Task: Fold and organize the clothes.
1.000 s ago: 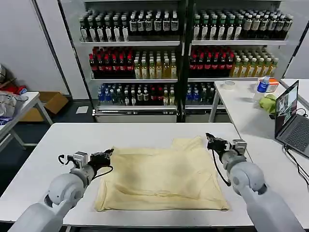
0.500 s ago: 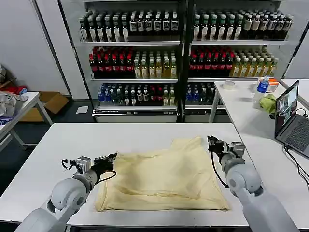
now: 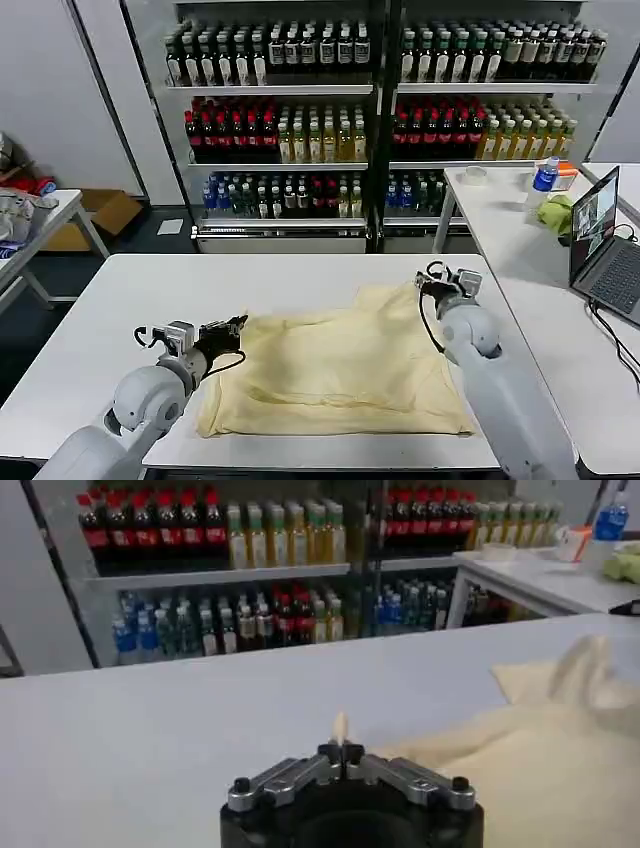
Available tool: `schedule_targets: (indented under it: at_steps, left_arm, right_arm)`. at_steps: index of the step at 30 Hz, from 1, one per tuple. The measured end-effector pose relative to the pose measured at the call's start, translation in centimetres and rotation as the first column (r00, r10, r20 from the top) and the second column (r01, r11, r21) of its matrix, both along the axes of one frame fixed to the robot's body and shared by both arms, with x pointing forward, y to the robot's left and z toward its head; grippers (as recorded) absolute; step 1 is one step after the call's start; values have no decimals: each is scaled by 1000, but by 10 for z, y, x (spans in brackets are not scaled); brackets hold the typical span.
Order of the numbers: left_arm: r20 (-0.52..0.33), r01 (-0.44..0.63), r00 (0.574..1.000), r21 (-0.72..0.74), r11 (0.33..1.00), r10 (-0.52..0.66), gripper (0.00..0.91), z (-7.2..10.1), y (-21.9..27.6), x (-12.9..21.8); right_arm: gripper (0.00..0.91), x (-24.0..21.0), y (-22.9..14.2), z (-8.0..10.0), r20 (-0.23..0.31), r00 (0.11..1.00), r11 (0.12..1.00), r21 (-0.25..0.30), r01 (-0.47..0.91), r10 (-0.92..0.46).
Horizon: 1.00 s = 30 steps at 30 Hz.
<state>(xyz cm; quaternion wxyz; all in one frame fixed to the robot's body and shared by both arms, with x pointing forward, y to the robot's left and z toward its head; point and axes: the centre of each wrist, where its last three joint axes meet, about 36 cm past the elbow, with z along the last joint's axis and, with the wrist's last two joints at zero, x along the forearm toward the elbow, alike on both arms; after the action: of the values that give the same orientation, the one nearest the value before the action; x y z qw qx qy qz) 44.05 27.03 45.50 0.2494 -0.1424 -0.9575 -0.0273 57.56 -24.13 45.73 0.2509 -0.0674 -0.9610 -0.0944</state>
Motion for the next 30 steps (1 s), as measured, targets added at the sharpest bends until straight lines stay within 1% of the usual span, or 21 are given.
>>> schedule_targets:
  at_steps: [4,11,14,15,16,17,18,22,30]
  left_arm:
    - [0,2,1000,-1,1000,-2,20,0,0,0]
    - [-1,4,1000,-1,1000,-4,10,0,1,1]
    - [-1,4,1000,-2,1000,-4,10,0,1,1]
    - [-1,4,1000,-2,1000,-4,10,0,1,1]
    - [-1,4,1000,-2,1000,-4,20,0,1,1]
    - [-1,4,1000,-3,1000,-4,10,1,1,1]
    - [-1,4,1000,-3,1000,-4,10,1,1,1]
    - [-1,4,1000,-4,1000,-4,20,1,1,1]
    - [-2,7,1000,-5,1000,-7,10,1,2,1]
  right_arm:
    - [907,11,9,-2,-25,1000,999,33,15,-14]
    - [907,25,23,-4,-73,997,994,101,43,-36]
    - [776,30,28,-4,-91,995,990,127,53,-41]
    - [655,31,29,-3,-97,994,989,137,57,-44]
    - [343,33,31,-3,-103,994,988,145,60,-46]
    - [262,34,32,-3,-108,993,986,153,65,-48]
    - [151,36,33,-3,-115,992,984,161,70,-52]
    - [0,39,36,-4,-132,989,981,177,84,-61]
    - [0,43,38,-4,-149,986,975,200,101,-72]
